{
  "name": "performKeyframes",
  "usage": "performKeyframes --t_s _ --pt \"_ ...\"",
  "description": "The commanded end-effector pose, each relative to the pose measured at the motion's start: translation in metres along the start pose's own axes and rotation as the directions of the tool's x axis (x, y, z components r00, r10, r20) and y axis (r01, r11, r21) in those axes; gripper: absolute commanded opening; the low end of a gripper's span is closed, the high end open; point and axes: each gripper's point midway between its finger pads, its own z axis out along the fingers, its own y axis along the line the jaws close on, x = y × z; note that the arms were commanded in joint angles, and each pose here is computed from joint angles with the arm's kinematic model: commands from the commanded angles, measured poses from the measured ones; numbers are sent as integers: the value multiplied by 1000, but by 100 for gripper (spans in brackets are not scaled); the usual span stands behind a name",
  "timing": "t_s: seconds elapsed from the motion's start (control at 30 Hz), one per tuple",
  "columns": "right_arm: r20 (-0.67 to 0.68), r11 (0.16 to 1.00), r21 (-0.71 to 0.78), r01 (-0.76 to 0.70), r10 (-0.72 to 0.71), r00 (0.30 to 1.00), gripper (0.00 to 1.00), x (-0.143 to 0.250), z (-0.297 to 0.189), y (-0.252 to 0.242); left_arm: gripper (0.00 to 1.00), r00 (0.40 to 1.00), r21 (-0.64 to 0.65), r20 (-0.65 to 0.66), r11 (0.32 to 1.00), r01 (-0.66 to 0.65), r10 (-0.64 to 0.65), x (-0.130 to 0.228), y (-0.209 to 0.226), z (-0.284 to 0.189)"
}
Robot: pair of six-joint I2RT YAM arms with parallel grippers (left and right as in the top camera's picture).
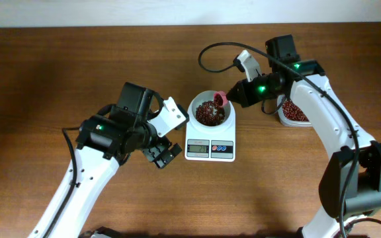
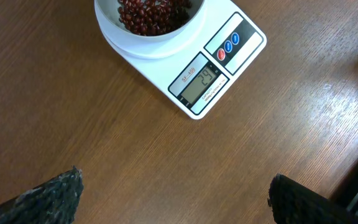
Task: Scoop and weigh 50g on scale
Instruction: 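Lift the filled scoop and move it over the white bowl, then tip the scoop to pour beans into the white bowl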
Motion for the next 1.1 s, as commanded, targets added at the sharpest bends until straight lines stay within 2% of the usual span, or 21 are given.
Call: performKeyframes --t_s 0.0,0.03,0.13,0.27,0.37,0.43,0.47,0.5,0.63,0.73,0.8,0.87,0.97,1.0,1.07 --pt "-9 998 4 63 -62 998 4 -3 -6 19 99 1000 -3 7 1000 -12 12 0 0 -2" --pt "-44 992 2 126 -126 991 4 4 -2 26 99 1000 -3 7 1000 -12 12 0 0 -2" --pt "-67 983 96 153 -147 987 4 2 -4 15 99 1000 -3 7 1000 -12 12 0 0 -2" --pt "-91 975 90 204 -195 976 4 0 -5 31 99 1000 -3 7 1000 -12 12 0 0 -2" --pt "-141 945 234 230 -201 969 4 2 -10 5 99 1000 -3 7 1000 -12 12 0 0 -2" --pt "-118 962 170 214 -196 973 4 1 -8 16 99 1000 -3 7 1000 -12 12 0 0 -2" --pt "-84 976 53 210 -206 975 4 -1 -4 39 99 1000 -3 7 1000 -12 12 0 0 -2" --pt "-74 978 17 210 -208 975 4 -1 -3 46 99 1000 -3 7 1000 -12 12 0 0 -2" --pt "-59 986 29 163 -161 985 4 -4 -6 39 99 1000 -3 7 1000 -12 12 0 0 -2" --pt "-35 989 -37 146 -147 989 4 -6 -7 49 99 1000 -3 7 1000 -12 12 0 0 -2" --pt "-55 983 15 183 -182 982 4 -5 -5 43 99 1000 -3 7 1000 -12 12 0 0 -2" --pt "-92 955 221 199 -183 979 4 -7 -10 6 99 1000 -3 7 1000 -12 12 0 0 -2" --pt "-48 974 62 218 -215 975 4 -12 -4 42 99 1000 -3 7 1000 -12 12 0 0 -2" --pt "-64 967 55 249 -246 967 4 -9 -1 48 99 1000 -3 7 1000 -12 12 0 0 -2" --pt "-130 928 234 291 -267 955 4 -8 -3 20 99 1000 -3 7 1000 -12 12 0 0 -2"
